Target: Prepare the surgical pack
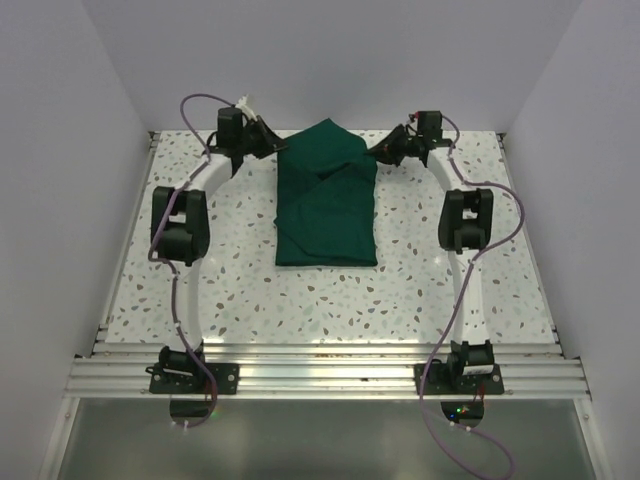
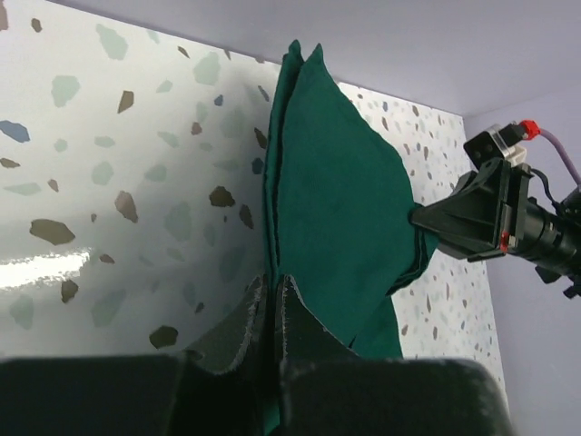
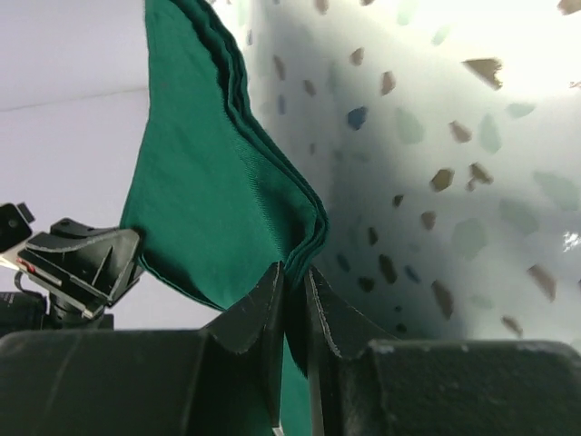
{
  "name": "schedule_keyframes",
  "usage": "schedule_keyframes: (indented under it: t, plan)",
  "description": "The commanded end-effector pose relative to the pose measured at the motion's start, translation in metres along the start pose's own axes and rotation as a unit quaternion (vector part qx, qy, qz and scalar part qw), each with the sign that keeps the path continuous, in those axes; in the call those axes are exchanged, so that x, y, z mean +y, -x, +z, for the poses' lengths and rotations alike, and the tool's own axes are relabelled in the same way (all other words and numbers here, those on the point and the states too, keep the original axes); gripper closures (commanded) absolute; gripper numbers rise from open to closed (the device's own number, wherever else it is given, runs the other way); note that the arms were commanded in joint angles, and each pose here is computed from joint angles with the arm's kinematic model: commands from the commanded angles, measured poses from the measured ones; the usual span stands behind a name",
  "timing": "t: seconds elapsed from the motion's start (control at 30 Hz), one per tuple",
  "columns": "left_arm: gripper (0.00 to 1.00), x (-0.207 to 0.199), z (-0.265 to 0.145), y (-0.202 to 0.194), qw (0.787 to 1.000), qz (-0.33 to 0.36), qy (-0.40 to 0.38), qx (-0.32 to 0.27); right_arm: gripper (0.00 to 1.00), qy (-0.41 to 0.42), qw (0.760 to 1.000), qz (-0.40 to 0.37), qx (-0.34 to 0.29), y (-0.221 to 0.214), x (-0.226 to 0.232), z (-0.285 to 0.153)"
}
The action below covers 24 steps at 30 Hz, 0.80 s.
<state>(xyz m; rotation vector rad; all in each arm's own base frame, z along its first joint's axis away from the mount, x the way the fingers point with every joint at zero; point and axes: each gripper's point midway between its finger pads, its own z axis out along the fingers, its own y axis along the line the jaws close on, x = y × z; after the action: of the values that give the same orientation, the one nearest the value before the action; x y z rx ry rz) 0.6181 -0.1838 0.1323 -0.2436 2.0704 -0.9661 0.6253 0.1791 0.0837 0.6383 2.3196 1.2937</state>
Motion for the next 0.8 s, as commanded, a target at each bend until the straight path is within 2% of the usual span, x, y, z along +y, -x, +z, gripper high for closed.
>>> schedule_keyframes:
  t: [0.0,0.03,0.23,0.27,0.3,0.5,0.77]
  plan:
    - [1.0,-0.031,-0.037,0.016,0.999,0.033,-0.028,-0.015,0.85,0.037,0.998,-0.04,0.005,-0.009,0.071,-0.049]
    - [1.0,-0.033,-0.042,0.012,0.999,0.035,-0.031,-0.009,0.85,0.042,0.998,-0.052,0.002,-0.012,0.084,-0.061]
    - [1.0,-0.05,-0.089,-0.019,0.998,0.034,-0.039,0.02,0.85,-0.011,0.996,-0.077,0.052,-0.061,0.069,-0.086]
    - [1.0,-0.05,-0.095,-0.026,0.998,0.037,-0.036,0.026,0.85,-0.009,0.994,-0.094,0.05,-0.068,0.078,-0.098]
    - [1.0,-0.054,-0.107,-0.033,0.998,0.038,-0.034,0.03,0.86,-0.023,0.994,-0.085,0.068,-0.085,0.066,-0.096]
    - [1.0,-0.063,-0.153,-0.073,0.998,0.03,-0.026,0.058,0.86,-0.044,0.987,-0.105,0.115,-0.151,0.063,-0.116]
    - [1.0,-0.057,-0.196,-0.122,0.996,0.022,-0.01,0.09,0.86,-0.094,0.976,-0.116,0.158,-0.203,0.019,-0.136]
